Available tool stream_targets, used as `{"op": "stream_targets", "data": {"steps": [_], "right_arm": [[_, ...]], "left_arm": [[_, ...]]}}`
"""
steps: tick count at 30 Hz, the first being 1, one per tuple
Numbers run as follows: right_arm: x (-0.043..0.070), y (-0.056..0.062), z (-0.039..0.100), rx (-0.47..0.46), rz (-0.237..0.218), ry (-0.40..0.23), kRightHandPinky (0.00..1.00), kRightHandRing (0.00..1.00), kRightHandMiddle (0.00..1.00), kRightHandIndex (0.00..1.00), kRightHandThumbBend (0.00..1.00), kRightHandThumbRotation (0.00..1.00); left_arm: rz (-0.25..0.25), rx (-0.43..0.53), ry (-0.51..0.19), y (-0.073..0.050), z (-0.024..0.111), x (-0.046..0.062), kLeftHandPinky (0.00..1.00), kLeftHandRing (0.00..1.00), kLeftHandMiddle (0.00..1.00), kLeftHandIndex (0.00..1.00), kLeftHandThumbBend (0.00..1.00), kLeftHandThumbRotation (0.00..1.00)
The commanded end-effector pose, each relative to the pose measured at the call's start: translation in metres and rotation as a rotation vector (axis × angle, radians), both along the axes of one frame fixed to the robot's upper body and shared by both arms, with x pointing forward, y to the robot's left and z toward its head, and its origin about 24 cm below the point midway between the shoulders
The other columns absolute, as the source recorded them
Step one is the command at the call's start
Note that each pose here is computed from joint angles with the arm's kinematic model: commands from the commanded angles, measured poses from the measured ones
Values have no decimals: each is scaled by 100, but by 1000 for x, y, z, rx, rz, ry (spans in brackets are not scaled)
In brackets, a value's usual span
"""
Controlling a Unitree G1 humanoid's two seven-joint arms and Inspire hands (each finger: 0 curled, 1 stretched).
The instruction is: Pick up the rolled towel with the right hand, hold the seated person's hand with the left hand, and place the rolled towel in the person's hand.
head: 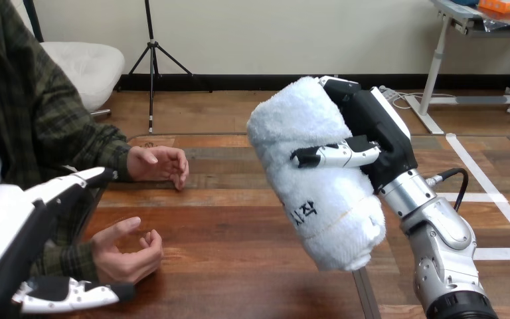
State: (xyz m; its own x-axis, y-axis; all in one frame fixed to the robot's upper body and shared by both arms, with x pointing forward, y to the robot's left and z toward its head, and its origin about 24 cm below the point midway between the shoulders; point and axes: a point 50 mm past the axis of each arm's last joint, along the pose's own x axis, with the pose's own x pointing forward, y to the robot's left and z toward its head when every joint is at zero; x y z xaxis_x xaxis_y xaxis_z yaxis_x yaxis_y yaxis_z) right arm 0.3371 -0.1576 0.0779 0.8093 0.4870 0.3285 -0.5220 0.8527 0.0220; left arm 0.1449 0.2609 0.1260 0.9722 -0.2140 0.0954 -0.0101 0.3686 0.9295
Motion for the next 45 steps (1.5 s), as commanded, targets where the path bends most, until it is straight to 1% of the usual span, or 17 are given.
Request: {"op": "stream_targets", "data": {"steps": [1, 5, 8, 11, 14, 17, 20, 23, 26, 29, 32, 35, 38, 41, 45], "right_arm": [[4, -3, 26, 11, 0, -112, 6, 10, 17, 20, 69, 0], [3, -4, 27, 2, 0, -130, 5, 10, 17, 20, 71, 0], [1, -5, 28, 10, 5, -133, 6, 10, 17, 20, 72, 0], [0, -6, 30, 15, 13, -135, 6, 11, 17, 21, 72, 0], [-2, -6, 32, 16, 14, -143, 6, 11, 17, 21, 72, 0], [-4, -7, 34, 26, 15, -143, 6, 11, 18, 21, 73, 0], [-6, -7, 36, 31, 21, -154, 6, 11, 18, 21, 73, 0], [-8, -8, 38, 44, 28, -166, 6, 11, 18, 21, 73, 0], [-10, -9, 41, 43, 22, -185, 6, 11, 18, 21, 73, 0], [-12, -9, 43, 76, 37, -174, 6, 11, 18, 22, 73, 0], [-15, -10, 46, 72, 30, -184, 6, 12, 19, 22, 74, 0], [-18, -11, 49, 87, 36, -180, 6, 12, 19, 22, 75, 0], [-21, -12, 53, 100, 42, -186, 6, 12, 19, 22, 75, 0], [-23, -12, 56, 124, 66, -186, 6, 12, 19, 22, 74, 0], [-28, -14, 61, 141, 70, -191, 6, 12, 19, 22, 73, 0]], "left_arm": [[-22, 98, -44, 2, 21, 11, 66, 75, 81, 82, 100, 31], [-21, 127, -32, 6, 21, 14, 66, 75, 80, 81, 100, 31], [-17, 130, 0, 9, 22, 16, 66, 75, 80, 81, 100, 29], [-16, 145, -4, 13, 20, 19, 66, 75, 79, 81, 100, 28], [-12, 156, 19, 16, 20, 22, 66, 74, 79, 80, 100, 26], [-1, 187, 34, 18, 19, 24, 66, 74, 78, 79, 100, 25], [-10, 209, 45, 21, 18, 27, 66, 74, 78, 79, 100, 24], [0, 221, 69, 23, 16, 29, 65, 74, 78, 79, 100, 23], [-16, 229, 58, 27, 12, 32, 65, 73, 77, 78, 100, 23], [-9, 259, 88, 29, 11, 34, 65, 73, 77, 78, 100, 23], [-6, 298, 121, 31, 10, 36, 65, 73, 77, 78, 100, 24], [-22, 311, 107, 35, 7, 38, 64, 72, 76, 77, 100, 22], [-14, 340, 136, 37, 6, 41, 63, 71, 75, 76, 100, 22], [-17, 347, 140, 39, 3, 43, 62, 69, 73, 75, 100, 21], [-17, 343, 151, 41, -1, 46, 60, 67, 71, 73, 100, 18]]}}
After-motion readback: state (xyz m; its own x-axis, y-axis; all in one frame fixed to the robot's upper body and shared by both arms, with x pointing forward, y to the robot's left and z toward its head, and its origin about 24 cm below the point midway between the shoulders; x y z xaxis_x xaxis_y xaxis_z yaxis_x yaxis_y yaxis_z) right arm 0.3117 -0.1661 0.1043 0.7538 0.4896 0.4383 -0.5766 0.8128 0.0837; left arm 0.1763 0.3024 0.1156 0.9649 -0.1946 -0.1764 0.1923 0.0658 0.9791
